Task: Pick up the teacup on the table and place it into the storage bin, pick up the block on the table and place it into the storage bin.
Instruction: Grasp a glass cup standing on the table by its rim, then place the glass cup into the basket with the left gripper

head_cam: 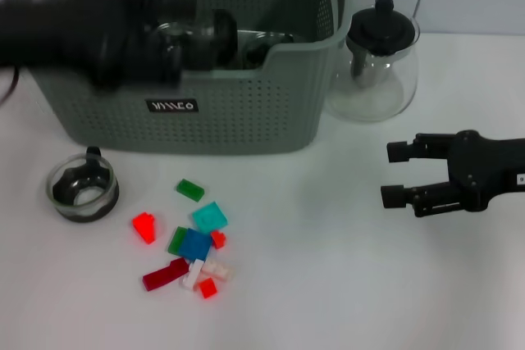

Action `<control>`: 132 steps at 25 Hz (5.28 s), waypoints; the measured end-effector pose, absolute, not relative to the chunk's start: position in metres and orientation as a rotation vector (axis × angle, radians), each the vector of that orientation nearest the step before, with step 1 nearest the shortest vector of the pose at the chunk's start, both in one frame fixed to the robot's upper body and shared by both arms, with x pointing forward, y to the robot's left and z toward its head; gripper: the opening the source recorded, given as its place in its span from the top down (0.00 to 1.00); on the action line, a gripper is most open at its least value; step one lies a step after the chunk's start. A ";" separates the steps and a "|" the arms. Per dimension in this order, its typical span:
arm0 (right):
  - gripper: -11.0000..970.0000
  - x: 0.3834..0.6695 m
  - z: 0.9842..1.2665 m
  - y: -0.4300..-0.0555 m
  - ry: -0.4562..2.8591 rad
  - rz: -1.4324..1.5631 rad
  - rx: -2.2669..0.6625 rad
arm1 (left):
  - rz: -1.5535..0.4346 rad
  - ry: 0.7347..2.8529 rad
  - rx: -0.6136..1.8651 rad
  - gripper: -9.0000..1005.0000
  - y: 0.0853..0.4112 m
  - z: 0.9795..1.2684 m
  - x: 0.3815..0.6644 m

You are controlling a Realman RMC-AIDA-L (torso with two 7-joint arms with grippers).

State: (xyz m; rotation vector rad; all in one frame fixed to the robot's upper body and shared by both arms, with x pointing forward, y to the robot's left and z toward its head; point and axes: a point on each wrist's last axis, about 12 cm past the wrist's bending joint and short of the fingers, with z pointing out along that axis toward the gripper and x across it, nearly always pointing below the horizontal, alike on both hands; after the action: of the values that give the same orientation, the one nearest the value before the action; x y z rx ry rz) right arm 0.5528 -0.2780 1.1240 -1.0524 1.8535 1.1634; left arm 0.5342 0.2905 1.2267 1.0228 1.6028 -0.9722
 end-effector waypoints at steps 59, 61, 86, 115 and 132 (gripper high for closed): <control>0.03 0.551 1.117 -0.272 1.863 1.181 -1.028 | -0.086 2.479 1.331 0.52 0.284 1.114 0.555; 0.03 0.551 1.117 -0.272 1.862 1.181 -1.029 | -0.101 2.487 1.315 0.61 0.284 1.114 0.555; 0.03 0.542 1.114 -0.282 1.864 1.207 -1.013 | -0.994 1.920 1.033 0.95 0.246 1.261 0.551; 0.03 0.546 1.116 -0.281 1.881 1.208 -0.980 | -0.271 2.358 0.832 0.93 0.202 1.220 0.688; 0.03 0.547 1.116 -0.278 1.874 1.201 -0.994 | -0.188 2.368 0.837 0.93 0.188 1.187 0.689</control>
State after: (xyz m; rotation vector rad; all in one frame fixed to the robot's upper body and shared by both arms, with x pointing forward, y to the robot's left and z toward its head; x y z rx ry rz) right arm 0.5472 -0.2780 1.1157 -0.9943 1.8738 1.2010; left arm 0.6895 0.1875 1.1874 0.8375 2.3682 -0.1876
